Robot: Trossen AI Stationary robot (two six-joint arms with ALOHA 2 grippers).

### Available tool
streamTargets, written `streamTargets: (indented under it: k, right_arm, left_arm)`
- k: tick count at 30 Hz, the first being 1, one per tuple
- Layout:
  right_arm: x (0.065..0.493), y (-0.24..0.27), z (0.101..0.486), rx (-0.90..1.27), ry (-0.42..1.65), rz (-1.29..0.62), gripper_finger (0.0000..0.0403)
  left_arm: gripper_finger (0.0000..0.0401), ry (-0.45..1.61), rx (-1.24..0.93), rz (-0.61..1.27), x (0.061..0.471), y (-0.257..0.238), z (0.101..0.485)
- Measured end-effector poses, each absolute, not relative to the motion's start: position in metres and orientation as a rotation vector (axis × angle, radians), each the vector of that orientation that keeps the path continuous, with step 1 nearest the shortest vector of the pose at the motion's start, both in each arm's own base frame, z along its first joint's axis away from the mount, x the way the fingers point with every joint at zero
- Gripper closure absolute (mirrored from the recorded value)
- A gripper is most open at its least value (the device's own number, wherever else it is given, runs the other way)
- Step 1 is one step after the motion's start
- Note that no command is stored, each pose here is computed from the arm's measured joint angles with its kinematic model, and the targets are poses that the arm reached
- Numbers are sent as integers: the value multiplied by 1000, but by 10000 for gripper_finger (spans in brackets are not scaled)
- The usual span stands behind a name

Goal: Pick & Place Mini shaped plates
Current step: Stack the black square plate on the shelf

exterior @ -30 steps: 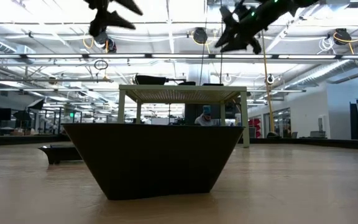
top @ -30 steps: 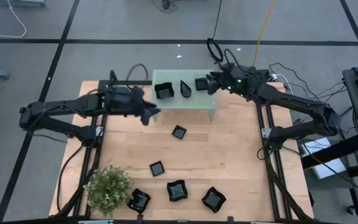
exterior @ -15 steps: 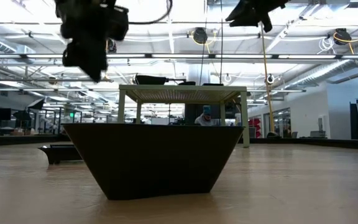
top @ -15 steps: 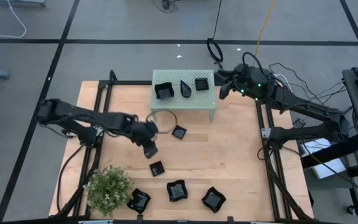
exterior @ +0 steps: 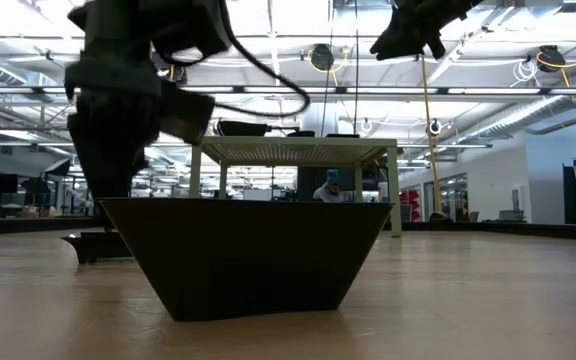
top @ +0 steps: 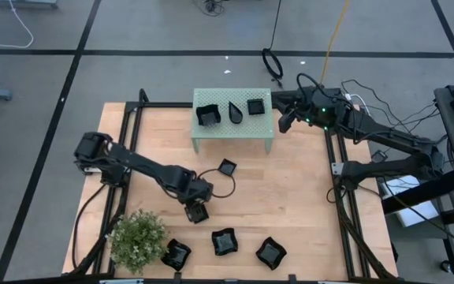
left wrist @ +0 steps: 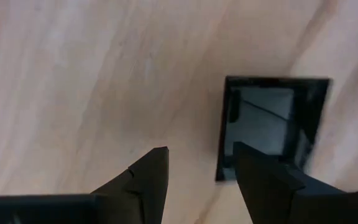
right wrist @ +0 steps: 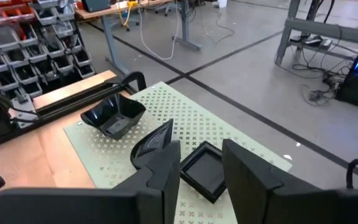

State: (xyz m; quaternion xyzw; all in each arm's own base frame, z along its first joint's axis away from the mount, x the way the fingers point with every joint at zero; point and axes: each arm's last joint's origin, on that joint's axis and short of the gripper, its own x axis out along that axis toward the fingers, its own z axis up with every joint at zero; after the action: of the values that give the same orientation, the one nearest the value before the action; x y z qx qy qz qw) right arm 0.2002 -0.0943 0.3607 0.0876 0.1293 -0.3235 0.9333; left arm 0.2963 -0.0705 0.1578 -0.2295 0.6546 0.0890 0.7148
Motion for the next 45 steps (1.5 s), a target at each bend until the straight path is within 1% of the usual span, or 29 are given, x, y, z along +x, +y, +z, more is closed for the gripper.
streamTargets:
  k: [5, 8, 11, 16, 17, 22, 25, 28, 30, 33, 35, 38, 41, 43, 45]
  right_arm:
    - [200, -94, 361, 160, 273, -658, 298]
    - [200, -94, 360, 160, 276, -659, 298]
    - [200, -94, 360, 160, 282, -658, 298]
    - [199, -94, 357, 163, 308, -658, 298]
    - [199, -94, 357, 163, 307, -658, 298]
    - [199, -94, 357, 168, 305, -659, 298]
    - [199, -94, 358, 168, 300, -659, 298]
    - [200, -94, 359, 168, 292, -658, 298]
    - [201, -94, 359, 171, 284, -637, 298]
    - [207, -94, 361, 181, 247, -554, 298]
    - [215, -94, 361, 185, 220, -485, 298]
    - [230, -91, 359, 165, 198, -368, 298]
    - [248, -82, 355, 61, 188, -248, 298]
    - [259, -74, 351, -41, 190, -199, 298]
    - [268, -68, 346, -134, 200, -163, 298]
  left_arm:
    - [221, 1464, -522, 192, 304, -72, 142]
    - [241, 1462, -536, 201, 305, -73, 139]
    - [284, 1454, -556, 204, 306, -73, 141]
    - [382, 1436, -585, 194, 304, -73, 149]
    - [390, 1425, -595, 190, 304, -73, 152]
    - [385, 1325, -608, 199, 300, -70, 176]
    - [395, 1206, -589, 223, 296, -66, 199]
    - [391, 1079, -578, 302, 291, -57, 221]
    - [387, 957, -557, 365, 289, -50, 241]
    - [391, 782, -502, 455, 290, -37, 265]
    - [396, 683, -465, 482, 295, -29, 278]
    - [392, 579, -405, 495, 304, -16, 296]
    - [389, 502, -353, 533, 316, -3, 306]
    - [393, 494, -334, 585, 320, 7, 307]
    - [396, 432, -335, 605, 325, 16, 314]
